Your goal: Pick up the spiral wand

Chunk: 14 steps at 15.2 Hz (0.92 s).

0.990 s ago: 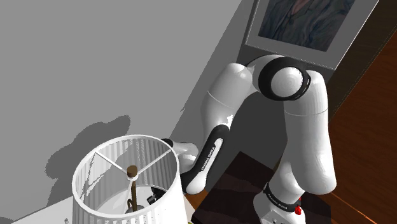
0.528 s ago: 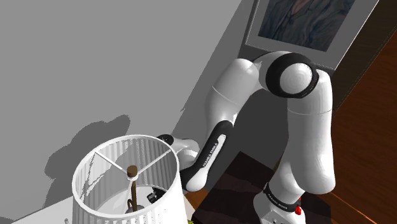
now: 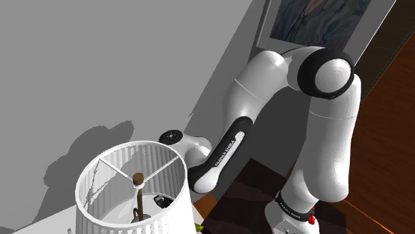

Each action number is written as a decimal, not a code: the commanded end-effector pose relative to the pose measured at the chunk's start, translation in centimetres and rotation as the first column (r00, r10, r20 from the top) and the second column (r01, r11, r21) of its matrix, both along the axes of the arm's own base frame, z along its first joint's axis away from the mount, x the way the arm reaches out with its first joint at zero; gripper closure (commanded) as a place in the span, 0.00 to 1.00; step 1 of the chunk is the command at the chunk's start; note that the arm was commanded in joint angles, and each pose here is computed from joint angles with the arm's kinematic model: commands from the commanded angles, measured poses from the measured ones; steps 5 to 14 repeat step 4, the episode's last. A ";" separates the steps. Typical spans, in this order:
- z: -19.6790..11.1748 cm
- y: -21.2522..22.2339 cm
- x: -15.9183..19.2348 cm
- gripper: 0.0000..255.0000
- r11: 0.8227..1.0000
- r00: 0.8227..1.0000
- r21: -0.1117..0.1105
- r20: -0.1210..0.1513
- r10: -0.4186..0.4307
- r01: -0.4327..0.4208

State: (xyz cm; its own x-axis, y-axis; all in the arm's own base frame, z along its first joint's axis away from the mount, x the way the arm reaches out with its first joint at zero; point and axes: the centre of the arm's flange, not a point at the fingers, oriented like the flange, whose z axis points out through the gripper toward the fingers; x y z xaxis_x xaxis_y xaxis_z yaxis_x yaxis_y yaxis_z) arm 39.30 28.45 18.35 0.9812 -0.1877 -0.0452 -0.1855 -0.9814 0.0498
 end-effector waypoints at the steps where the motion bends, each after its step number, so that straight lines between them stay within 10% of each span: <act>1: 1.0 -0.1 0.0 1.00 1.000 1.000 0.000 0.000 0.000 0.000; 14: 1.6 -0.1 0.0 1.00 1.000 1.000 0.000 0.000 0.000 0.000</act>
